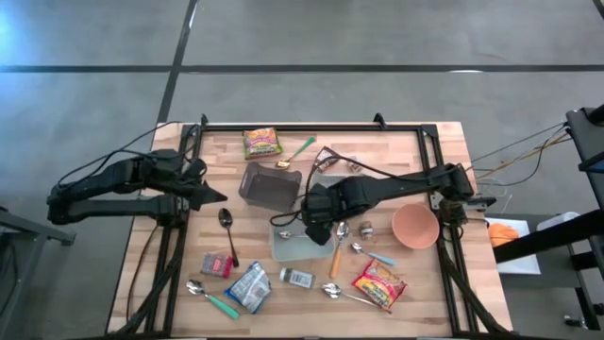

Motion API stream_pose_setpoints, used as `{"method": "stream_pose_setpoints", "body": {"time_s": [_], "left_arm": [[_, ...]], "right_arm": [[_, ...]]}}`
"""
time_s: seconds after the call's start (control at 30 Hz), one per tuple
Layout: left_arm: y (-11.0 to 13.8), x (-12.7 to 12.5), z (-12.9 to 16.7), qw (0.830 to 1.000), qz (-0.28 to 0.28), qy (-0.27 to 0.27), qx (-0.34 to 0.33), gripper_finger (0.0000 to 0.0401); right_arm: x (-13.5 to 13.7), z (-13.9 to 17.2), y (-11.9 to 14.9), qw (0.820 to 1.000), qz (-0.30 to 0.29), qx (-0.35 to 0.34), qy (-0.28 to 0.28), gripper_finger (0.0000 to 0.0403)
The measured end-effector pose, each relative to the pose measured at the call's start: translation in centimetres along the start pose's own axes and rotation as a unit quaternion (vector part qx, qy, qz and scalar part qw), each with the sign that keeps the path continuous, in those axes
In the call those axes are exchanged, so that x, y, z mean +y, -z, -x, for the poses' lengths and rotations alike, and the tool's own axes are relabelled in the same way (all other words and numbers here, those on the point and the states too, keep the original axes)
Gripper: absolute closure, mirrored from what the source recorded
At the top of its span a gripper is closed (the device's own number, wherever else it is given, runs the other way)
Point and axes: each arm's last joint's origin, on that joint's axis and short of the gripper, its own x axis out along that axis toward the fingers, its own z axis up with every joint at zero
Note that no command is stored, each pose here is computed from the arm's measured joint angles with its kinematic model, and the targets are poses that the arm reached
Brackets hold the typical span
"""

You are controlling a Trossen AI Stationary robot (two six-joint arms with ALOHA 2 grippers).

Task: Pick & Place Food Item
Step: Put the green noodle pack into the black bin

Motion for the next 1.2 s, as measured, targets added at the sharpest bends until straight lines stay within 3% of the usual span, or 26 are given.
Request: {"method": "stream_pose_setpoints", "body": {"time_s": [0.27,0.47,0.67,0.87,1.2], "left_arm": [[-0.6,0.2,-1.0,0.998,0.031,-0.043,-0.019,0.0401],[-1.6,0.8,-1.3,0.988,0.078,-0.098,-0.085,0.0401],[-3.1,1.8,-0.6,0.978,0.091,-0.118,-0.143,0.0401],[-6.2,3.8,-0.3,0.982,0.094,-0.073,-0.148,0.0401],[-11.1,10.3,-0.1,0.965,0.209,-0.039,-0.154,0.0401]], "right_arm": [[-1.9,2.3,1.1,0.999,-0.027,-0.005,0.045,0.0203],[-3.0,4.0,1.5,0.997,-0.044,-0.022,0.051,0.0203],[-4.1,4.5,2.3,0.997,-0.056,-0.022,0.055,0.0203],[-5.9,5.0,3.6,0.995,-0.072,-0.029,0.068,0.0203],[-10.3,6.1,6.9,0.989,-0.103,-0.071,0.084,0.0203]]}}
